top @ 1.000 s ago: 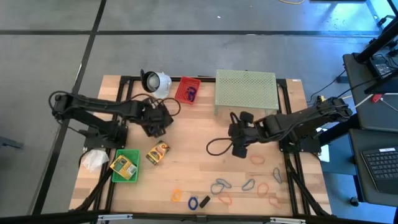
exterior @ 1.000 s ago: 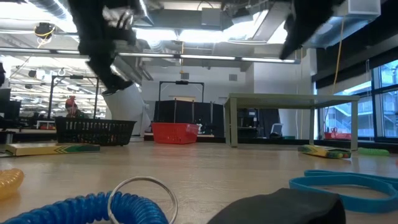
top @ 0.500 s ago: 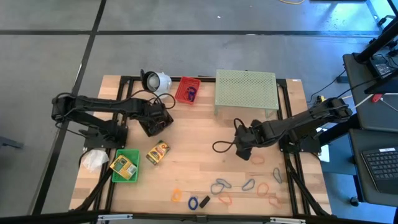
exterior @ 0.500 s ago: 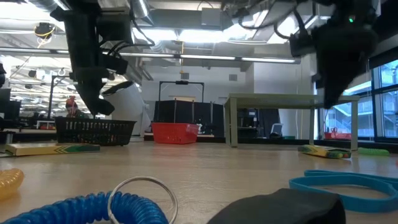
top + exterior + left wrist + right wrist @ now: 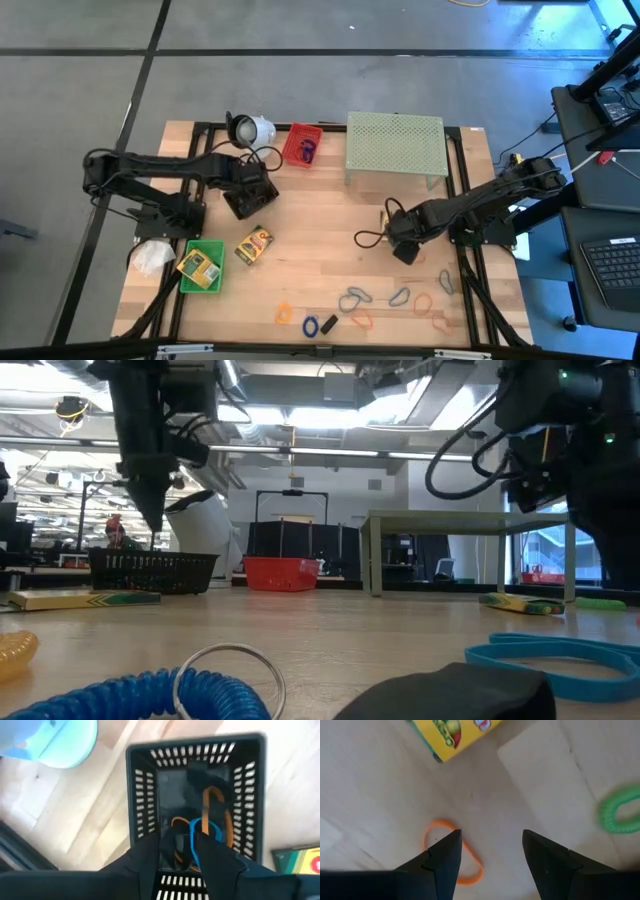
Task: Pick & Place Office Desk Supplies
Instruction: Put the black rubber band into the black bin, then put the orange rubber band into the black bin
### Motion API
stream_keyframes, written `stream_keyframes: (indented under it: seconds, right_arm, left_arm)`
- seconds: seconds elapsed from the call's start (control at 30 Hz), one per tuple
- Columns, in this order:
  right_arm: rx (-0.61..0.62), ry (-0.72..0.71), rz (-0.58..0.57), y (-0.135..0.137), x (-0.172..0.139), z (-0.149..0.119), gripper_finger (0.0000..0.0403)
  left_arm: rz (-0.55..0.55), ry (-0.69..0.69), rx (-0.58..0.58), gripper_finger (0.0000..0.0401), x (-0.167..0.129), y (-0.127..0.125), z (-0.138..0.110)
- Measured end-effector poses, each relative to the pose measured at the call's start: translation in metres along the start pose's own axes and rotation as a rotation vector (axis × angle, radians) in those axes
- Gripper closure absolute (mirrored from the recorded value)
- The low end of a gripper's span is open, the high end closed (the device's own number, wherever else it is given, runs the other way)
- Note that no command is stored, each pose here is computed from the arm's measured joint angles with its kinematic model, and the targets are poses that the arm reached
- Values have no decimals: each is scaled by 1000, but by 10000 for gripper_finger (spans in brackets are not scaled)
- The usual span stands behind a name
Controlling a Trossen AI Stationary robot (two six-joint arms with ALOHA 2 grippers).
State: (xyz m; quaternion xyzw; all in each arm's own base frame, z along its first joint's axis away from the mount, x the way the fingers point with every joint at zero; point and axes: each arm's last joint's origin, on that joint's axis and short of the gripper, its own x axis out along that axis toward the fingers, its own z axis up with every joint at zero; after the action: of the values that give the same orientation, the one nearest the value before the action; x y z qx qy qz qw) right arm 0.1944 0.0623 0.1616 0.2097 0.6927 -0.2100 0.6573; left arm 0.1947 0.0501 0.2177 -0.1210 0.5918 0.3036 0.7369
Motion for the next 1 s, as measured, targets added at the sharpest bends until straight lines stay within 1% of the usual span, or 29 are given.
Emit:
stream_keyframes:
  seconds: [0.13, 0.3, 0.4, 0.47, 0.53, 0.6, 0.77, 0.87, 1.0]
  right_arm:
    - [-21, 21, -4, 0, 3, -4, 192]
    - [-127, 76, -11, -2, 12, -15, 192]
    - [-162, 107, -16, -5, 19, -21, 192]
    - [-167, 101, -7, -6, 24, -23, 192]
    - [-166, 86, 35, -4, 29, -23, 192]
    - [-169, 78, 51, -3, 32, -25, 192]
    - [-186, 37, 17, -2, 32, -27, 195]
    - [-197, 31, 9, -2, 33, -29, 212]
    - [-210, 19, 14, 1, 33, -30, 264]
  left_arm:
    - [-40, 4, 6, 254, -7, -1, 4]
    - [-88, 4, -32, 251, -12, -2, 7]
    - [-119, 13, -59, 254, -12, -3, 7]
    - [-136, 21, -81, 255, -13, -3, 7]
    - [-150, 27, -97, 255, -13, -4, 7]
    - [-152, 29, -104, 253, -13, -4, 7]
    - [-152, 26, -99, 251, -13, -6, 6]
    - [-150, 21, -89, 253, -14, -8, 6]
    - [-152, 11, -36, 257, -14, -10, 5]
